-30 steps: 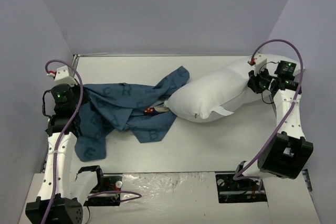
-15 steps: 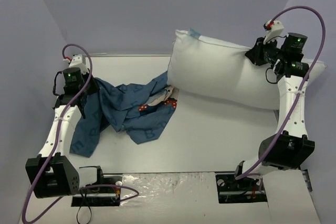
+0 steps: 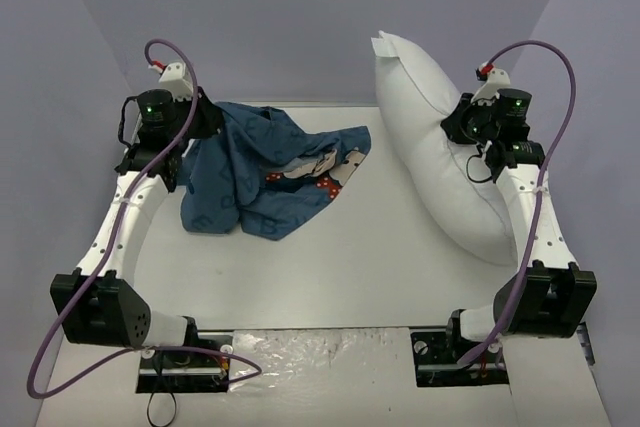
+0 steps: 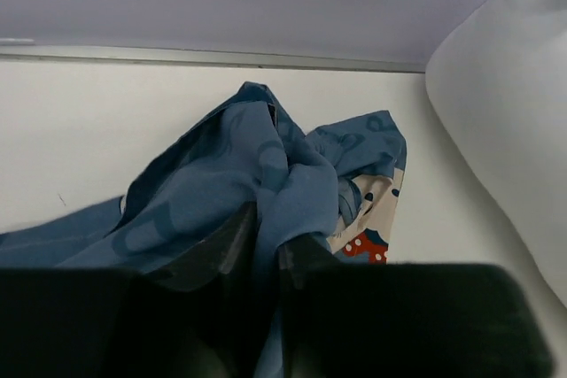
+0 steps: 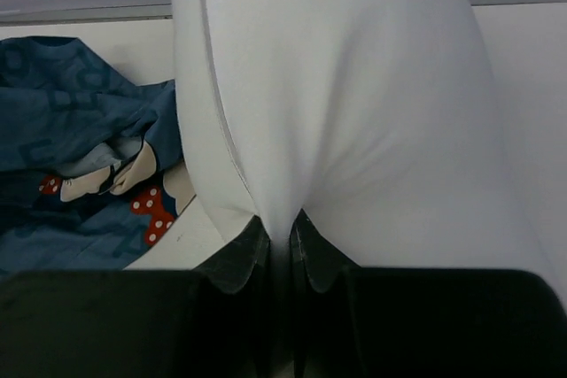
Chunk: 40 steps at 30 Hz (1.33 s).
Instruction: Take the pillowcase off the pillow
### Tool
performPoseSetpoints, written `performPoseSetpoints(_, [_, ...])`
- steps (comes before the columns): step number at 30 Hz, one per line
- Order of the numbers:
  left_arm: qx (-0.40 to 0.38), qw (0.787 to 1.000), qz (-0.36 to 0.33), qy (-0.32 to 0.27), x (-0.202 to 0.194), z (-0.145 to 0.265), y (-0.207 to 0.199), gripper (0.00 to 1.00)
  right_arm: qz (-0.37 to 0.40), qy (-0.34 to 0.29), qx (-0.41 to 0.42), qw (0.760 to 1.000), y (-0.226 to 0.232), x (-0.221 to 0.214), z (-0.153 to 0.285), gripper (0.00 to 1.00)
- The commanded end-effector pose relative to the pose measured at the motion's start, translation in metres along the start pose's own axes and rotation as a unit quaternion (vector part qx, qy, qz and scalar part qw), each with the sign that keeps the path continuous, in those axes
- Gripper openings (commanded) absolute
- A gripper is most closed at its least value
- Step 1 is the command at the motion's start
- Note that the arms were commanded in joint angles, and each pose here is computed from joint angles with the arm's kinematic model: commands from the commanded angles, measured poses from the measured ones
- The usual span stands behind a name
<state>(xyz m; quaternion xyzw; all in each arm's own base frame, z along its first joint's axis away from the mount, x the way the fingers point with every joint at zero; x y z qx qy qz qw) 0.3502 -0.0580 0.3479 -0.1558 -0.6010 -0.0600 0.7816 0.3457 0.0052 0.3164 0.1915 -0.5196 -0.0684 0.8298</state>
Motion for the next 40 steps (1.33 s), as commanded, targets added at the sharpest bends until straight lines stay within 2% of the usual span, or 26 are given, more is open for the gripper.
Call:
performPoseSetpoints(1, [-0.028, 1.000, 0.013, -0.004, -0.010, 0.003, -0.011, 0.16, 0.036, -0.075, 0.117, 0.990, 0.044, 0.025, 0.024, 0.00])
performPoseSetpoints(2, [-0.036, 0.999, 0.021, 0.015, -0.027, 0.001, -0.015, 0.33, 0.076, -0.045, 0.140, 0.986, 0.049, 0.013, 0.023, 0.00])
performPoseSetpoints(3, [-0.049, 0.998, 0.020, 0.020, -0.033, 0.000, -0.021, 0.45, 0.087, -0.017, 0.162, 0.983, 0.058, 0.001, 0.022, 0.00])
performPoseSetpoints(4, [-0.078, 0.997, 0.017, 0.023, -0.037, 0.000, -0.029, 0.53, 0.112, 0.005, 0.193, 0.975, 0.071, -0.011, 0.022, 0.04])
performPoseSetpoints(5, [-0.103, 0.994, 0.008, 0.032, -0.043, 0.001, -0.041, 0.69, 0.123, 0.035, 0.218, 0.968, 0.072, -0.022, 0.023, 0.10])
performPoseSetpoints(6, [-0.116, 0.993, 0.002, 0.036, -0.044, 0.002, -0.047, 0.75, 0.154, 0.042, 0.243, 0.957, 0.074, -0.026, 0.025, 0.24])
performPoseSetpoints(7, [-0.127, 0.991, -0.007, 0.030, -0.040, 0.008, -0.053, 0.80, 0.171, 0.057, 0.303, 0.936, 0.081, -0.030, 0.031, 0.30])
performPoseSetpoints(8, [-0.134, 0.991, -0.017, 0.024, -0.036, 0.013, -0.060, 0.88, 0.188, 0.067, 0.323, 0.925, 0.085, -0.028, 0.040, 0.39])
performPoseSetpoints(9, [-0.129, 0.991, -0.035, 0.013, -0.030, 0.018, -0.062, 0.94, 0.206, 0.058, 0.333, 0.918, 0.089, -0.024, 0.043, 0.55])
performPoseSetpoints(10, [-0.127, 0.991, -0.049, -0.004, -0.016, 0.031, -0.066, 0.94, 0.207, 0.048, 0.313, 0.926, 0.089, -0.017, 0.044, 0.66])
performPoseSetpoints(11, [-0.105, 0.992, -0.070, -0.014, -0.009, 0.038, -0.065, 0.94, 0.210, 0.028, 0.293, 0.932, 0.093, -0.003, 0.049, 0.89])
performPoseSetpoints(12, [-0.091, 0.993, -0.076, -0.011, -0.005, 0.045, -0.065, 0.94, 0.207, 0.019, 0.269, 0.940, 0.091, 0.005, 0.047, 0.99])
performPoseSetpoints(13, [-0.082, 0.992, -0.086, -0.035, 0.011, 0.060, -0.067, 0.94, 0.188, 0.004, 0.195, 0.963, 0.081, 0.014, 0.044, 1.00])
performPoseSetpoints(15, [-0.053, 0.994, -0.086, -0.046, 0.018, 0.073, -0.064, 0.94, 0.146, -0.019, 0.107, 0.983, 0.063, 0.030, 0.042, 1.00])
performPoseSetpoints(18, [-0.046, 0.994, -0.059, -0.075, 0.018, 0.102, -0.067, 0.94, 0.097, -0.033, 0.010, 0.995, 0.020, 0.037, 0.044, 1.00])
performPoseSetpoints(22, [-0.037, 0.997, -0.016, -0.061, -0.007, 0.112, -0.065, 0.94, 0.114, -0.028, -0.037, 0.992, 0.002, 0.028, 0.059, 1.00])
performPoseSetpoints(24, [-0.028, 0.999, -0.004, -0.042, -0.021, 0.115, -0.063, 0.94, 0.127, -0.048, -0.068, 0.988, 0.000, 0.029, 0.073, 1.00])
performPoseSetpoints(26, [-0.025, 0.999, 0.000, -0.035, -0.030, 0.120, -0.061, 0.94, 0.086, -0.069, -0.109, 0.988, -0.003, 0.029, 0.078, 1.00])
performPoseSetpoints(27, [-0.023, 0.999, 0.001, -0.036, -0.032, 0.125, -0.061, 0.94, 0.072, -0.084, -0.163, 0.980, -0.010, 0.030, 0.084, 1.00])
performPoseSetpoints(30, [-0.017, 0.999, 0.000, -0.033, -0.041, 0.131, -0.059, 0.94, 0.062, -0.096, -0.232, 0.966, -0.022, 0.028, 0.089, 1.00])
performPoseSetpoints(33, [-0.016, 0.999, -0.004, -0.032, -0.044, 0.137, -0.058, 0.94, 0.068, -0.095, -0.241, 0.963, -0.024, 0.024, 0.093, 1.00])
performPoseSetpoints(37, [-0.013, 0.999, -0.007, -0.029, -0.047, 0.140, -0.058, 0.94, 0.099, -0.078, -0.191, 0.974, -0.017, 0.016, 0.095, 1.00])
performPoseSetpoints(40, [-0.014, 0.999, -0.010, -0.028, -0.048, 0.144, -0.058, 0.94, 0.083, -0.076, -0.175, 0.978, -0.015, 0.013, 0.092, 1.00])
Point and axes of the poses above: each gripper's point midway between its finger pads, its own z axis back along the fingers, its own y axis along the line the jaws close on, x = y × z, the point moved 9 cm from there along z, back along the fingers, and after that the axes turned 10 degrees about -z, right-handed, at the moved point
